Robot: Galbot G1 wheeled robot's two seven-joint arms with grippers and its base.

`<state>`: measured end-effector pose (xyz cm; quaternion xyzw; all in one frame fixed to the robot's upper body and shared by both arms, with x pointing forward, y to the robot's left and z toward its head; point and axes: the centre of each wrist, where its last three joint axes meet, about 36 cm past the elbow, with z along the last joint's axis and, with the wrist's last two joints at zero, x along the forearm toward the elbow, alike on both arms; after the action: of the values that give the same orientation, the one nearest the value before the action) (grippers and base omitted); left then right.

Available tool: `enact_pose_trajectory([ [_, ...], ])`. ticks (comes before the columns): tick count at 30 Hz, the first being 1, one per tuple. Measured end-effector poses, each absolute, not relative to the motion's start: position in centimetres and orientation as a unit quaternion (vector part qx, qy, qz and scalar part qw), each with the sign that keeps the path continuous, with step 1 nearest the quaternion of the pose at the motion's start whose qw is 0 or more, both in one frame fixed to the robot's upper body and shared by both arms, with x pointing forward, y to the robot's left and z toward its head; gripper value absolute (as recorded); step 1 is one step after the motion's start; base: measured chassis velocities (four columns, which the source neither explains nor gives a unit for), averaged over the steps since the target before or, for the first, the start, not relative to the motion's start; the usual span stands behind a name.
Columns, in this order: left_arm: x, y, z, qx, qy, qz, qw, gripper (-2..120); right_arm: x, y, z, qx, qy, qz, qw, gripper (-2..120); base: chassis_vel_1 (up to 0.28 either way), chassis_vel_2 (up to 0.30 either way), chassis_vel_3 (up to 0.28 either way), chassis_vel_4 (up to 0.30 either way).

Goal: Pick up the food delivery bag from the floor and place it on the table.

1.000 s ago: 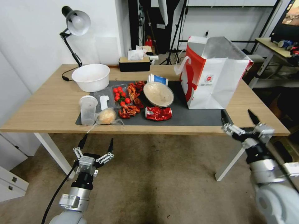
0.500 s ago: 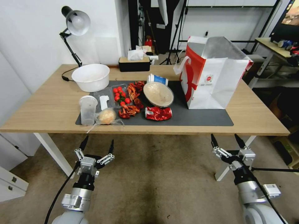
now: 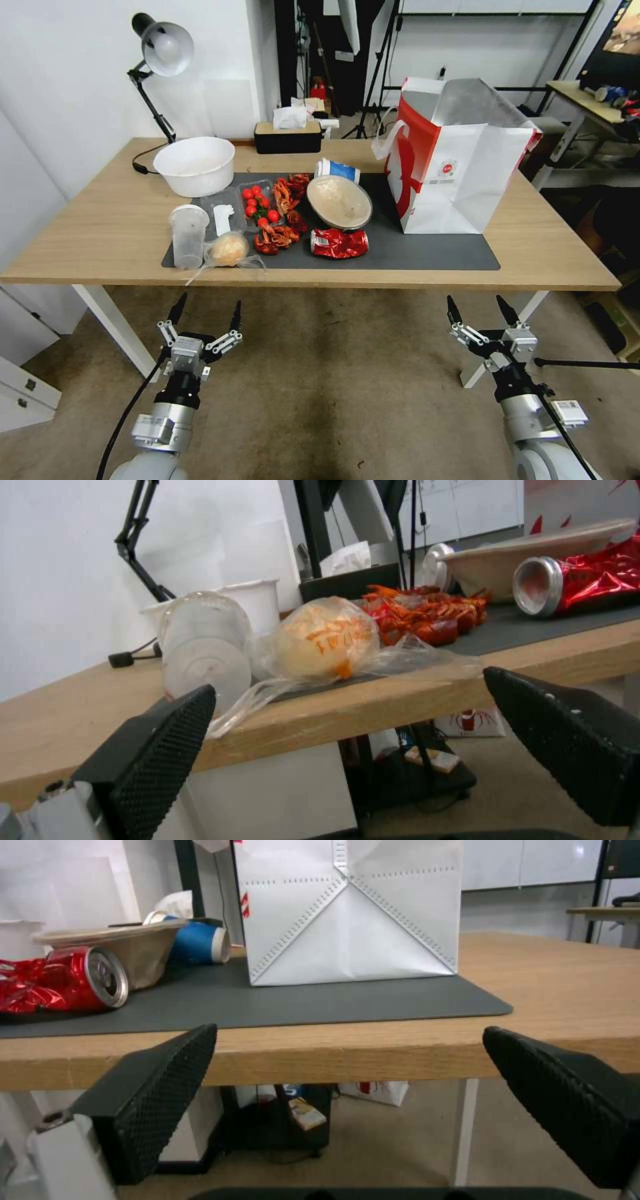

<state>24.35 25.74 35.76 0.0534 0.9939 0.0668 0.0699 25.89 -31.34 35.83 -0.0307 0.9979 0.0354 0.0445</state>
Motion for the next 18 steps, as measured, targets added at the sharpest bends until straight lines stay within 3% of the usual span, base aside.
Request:
enact_pose_trajectory([
  [18, 24.36, 25.73, 35.72, 0.055, 0.994, 0.066, 0.069, 100, 25.93, -31.35, 35.88, -0.03, 0.998, 0.037, 0.043, 100, 0.0, 0.0, 0.0, 0.0],
])
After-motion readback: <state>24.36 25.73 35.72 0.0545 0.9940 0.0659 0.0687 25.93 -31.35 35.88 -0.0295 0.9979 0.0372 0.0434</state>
